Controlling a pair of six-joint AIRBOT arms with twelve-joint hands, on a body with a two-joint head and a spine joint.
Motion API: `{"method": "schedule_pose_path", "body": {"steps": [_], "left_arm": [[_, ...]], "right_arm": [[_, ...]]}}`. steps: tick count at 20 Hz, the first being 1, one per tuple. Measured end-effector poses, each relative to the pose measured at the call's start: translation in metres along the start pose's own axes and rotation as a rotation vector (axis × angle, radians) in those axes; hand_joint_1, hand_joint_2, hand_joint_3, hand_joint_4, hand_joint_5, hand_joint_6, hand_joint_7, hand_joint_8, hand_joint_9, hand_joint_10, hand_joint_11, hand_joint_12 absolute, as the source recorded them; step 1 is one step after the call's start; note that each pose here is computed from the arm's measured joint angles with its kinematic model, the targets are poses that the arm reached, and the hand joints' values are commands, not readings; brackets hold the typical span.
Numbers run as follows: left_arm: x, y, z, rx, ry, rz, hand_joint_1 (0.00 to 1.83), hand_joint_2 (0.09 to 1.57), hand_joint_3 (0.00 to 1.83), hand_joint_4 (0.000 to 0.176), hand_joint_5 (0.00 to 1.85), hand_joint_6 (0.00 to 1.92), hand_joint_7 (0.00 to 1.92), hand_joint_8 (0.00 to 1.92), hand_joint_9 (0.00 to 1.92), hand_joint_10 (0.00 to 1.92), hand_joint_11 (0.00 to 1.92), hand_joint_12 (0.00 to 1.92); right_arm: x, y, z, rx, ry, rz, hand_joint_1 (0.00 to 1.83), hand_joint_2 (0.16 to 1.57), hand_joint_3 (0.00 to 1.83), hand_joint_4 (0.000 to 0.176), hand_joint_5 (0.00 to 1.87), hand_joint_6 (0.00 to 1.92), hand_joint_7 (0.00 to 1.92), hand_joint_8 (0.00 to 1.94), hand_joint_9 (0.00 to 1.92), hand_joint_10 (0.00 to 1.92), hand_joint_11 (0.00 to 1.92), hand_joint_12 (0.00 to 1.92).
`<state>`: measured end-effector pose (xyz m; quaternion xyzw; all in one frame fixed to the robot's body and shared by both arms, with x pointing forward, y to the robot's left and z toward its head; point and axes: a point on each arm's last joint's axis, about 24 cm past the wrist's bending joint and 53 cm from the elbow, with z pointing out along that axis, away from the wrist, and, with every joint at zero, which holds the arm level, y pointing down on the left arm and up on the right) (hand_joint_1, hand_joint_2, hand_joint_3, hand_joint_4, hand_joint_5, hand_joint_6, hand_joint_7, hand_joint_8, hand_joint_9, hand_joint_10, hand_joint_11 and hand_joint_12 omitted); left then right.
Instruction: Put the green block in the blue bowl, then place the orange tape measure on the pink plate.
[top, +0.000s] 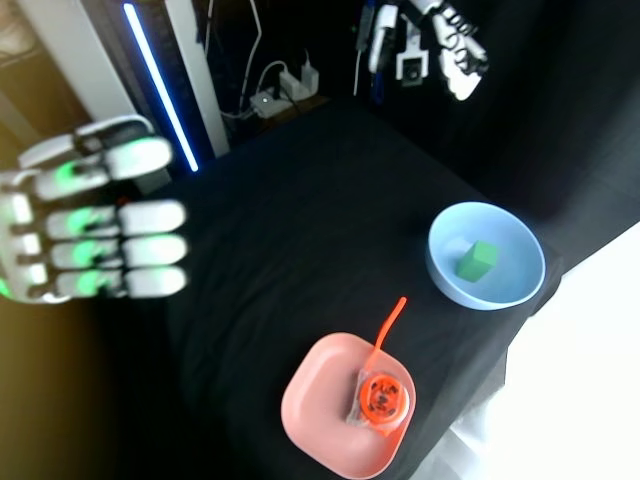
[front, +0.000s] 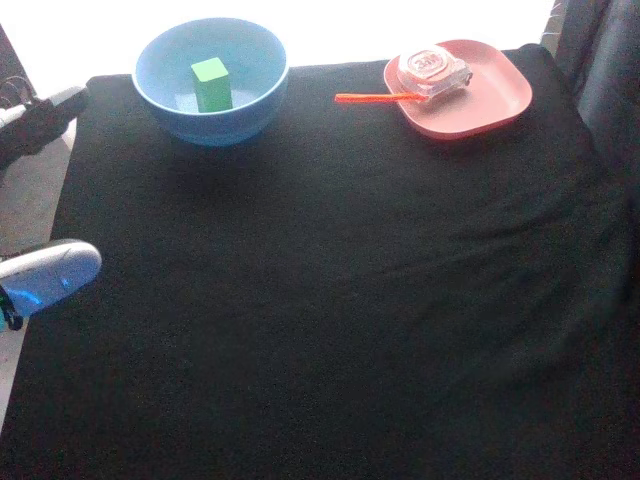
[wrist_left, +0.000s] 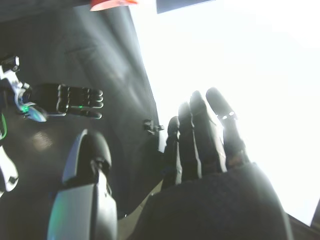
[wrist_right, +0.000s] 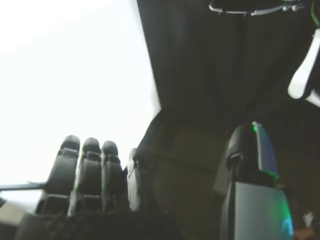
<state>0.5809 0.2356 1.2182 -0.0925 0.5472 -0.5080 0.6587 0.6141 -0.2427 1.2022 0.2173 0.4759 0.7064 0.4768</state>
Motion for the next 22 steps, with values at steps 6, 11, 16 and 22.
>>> {"method": "schedule_pose_path", "body": {"steps": [6, 11, 16, 22], "left_arm": [[0.013, 0.009, -0.004, -0.03, 0.001, -0.05, 0.26, 1.07, 0.0, 0.147, 0.0, 0.0, 0.0, 0.0, 0.0, 0.0, 0.0, 0.2], [0.0, 0.001, 0.008, 0.012, -0.048, -0.047, 0.25, 1.19, 0.01, 0.128, 0.0, 0.0, 0.0, 0.0, 0.0, 0.0, 0.0, 0.0], [-0.015, -0.039, 0.035, 0.168, -0.09, -0.008, 0.01, 1.16, 0.01, 0.162, 0.0, 0.0, 0.0, 0.0, 0.0, 0.0, 0.03, 0.02], [-0.023, -0.085, 0.039, 0.321, -0.101, 0.1, 0.22, 1.24, 0.01, 0.094, 0.2, 0.07, 0.44, 0.1, 0.4, 0.16, 0.01, 1.36]], "right_arm": [[-0.004, -0.009, -0.008, 0.002, -0.052, 0.022, 0.74, 0.9, 0.0, 0.176, 0.01, 0.0, 0.0, 0.0, 0.0, 0.0, 0.0, 0.0], [-0.011, -0.008, -0.008, -0.001, -0.068, 0.013, 0.87, 0.97, 0.01, 0.129, 0.05, 0.02, 0.06, 0.02, 0.03, 0.01, 0.0, 0.0], [-0.005, 0.016, -0.001, -0.023, 0.034, -0.041, 0.51, 1.05, 0.01, 0.038, 0.03, 0.01, 0.11, 0.02, 0.16, 0.0, 0.11, 0.2], [0.025, 0.07, 0.019, -0.192, 0.143, -0.117, 0.63, 1.16, 0.0, 0.07, 0.05, 0.01, 0.01, 0.0, 0.02, 0.0, 0.0, 0.6]]}}
